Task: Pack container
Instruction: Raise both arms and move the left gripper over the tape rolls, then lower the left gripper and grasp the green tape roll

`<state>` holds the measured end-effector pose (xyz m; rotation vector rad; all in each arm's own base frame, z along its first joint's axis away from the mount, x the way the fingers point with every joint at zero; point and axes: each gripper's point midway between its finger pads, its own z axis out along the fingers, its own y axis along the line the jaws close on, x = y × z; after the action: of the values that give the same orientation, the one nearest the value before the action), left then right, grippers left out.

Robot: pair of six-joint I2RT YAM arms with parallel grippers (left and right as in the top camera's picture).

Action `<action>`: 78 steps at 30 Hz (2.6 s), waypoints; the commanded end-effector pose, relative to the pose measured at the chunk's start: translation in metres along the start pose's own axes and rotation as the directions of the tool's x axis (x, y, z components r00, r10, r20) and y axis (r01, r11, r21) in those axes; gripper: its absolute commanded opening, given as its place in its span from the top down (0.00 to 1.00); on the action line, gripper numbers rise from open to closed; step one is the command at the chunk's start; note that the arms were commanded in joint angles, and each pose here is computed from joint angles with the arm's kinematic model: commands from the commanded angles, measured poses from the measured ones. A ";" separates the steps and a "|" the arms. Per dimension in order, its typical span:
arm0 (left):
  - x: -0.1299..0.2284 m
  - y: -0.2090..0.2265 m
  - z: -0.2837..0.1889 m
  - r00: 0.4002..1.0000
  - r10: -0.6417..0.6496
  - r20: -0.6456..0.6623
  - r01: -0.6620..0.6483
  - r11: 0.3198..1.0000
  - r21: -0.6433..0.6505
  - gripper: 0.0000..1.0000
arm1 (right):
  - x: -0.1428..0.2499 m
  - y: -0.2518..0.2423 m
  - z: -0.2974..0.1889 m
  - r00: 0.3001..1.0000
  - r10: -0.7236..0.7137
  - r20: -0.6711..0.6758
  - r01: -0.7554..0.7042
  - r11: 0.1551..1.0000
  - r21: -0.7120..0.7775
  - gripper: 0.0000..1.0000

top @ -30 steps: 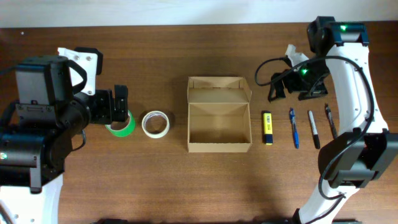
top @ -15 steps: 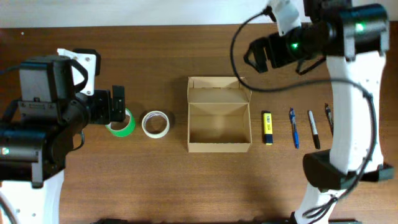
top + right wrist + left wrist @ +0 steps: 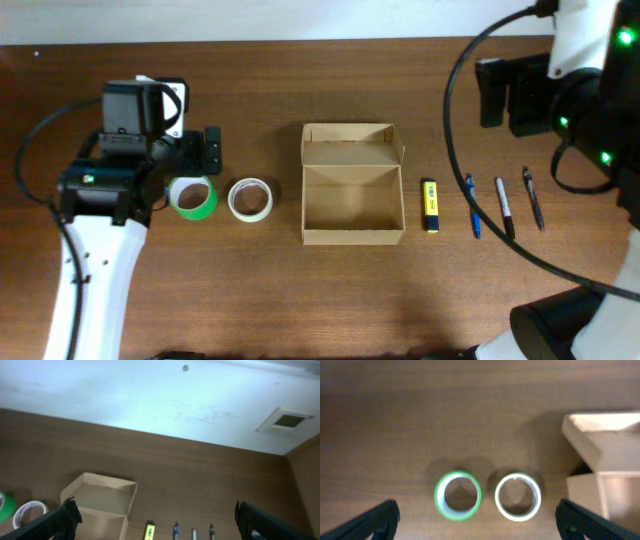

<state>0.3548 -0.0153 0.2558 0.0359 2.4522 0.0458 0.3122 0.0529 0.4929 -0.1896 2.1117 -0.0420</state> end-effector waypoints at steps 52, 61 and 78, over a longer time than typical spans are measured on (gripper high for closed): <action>0.178 0.014 0.185 0.846 -0.205 -0.493 0.245 0.969 0.017 0.19 | 0.017 0.005 -0.027 1.000 0.018 -0.015 -0.019 0.998 -0.052 0.01; 0.180 0.009 0.184 0.840 -0.203 -0.504 0.255 0.966 0.037 0.24 | 0.017 0.005 -0.026 1.000 0.018 -0.015 -0.019 0.999 -0.051 0.01; 0.178 0.010 0.182 0.841 -0.203 -0.501 0.253 0.967 0.032 0.98 | 0.017 0.005 -0.026 1.000 0.017 -0.015 -0.018 0.999 -0.050 0.01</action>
<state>0.3363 0.0071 0.0029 -0.2600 2.9490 -0.1869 0.2860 0.0532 0.4905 -0.2032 2.1317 0.0080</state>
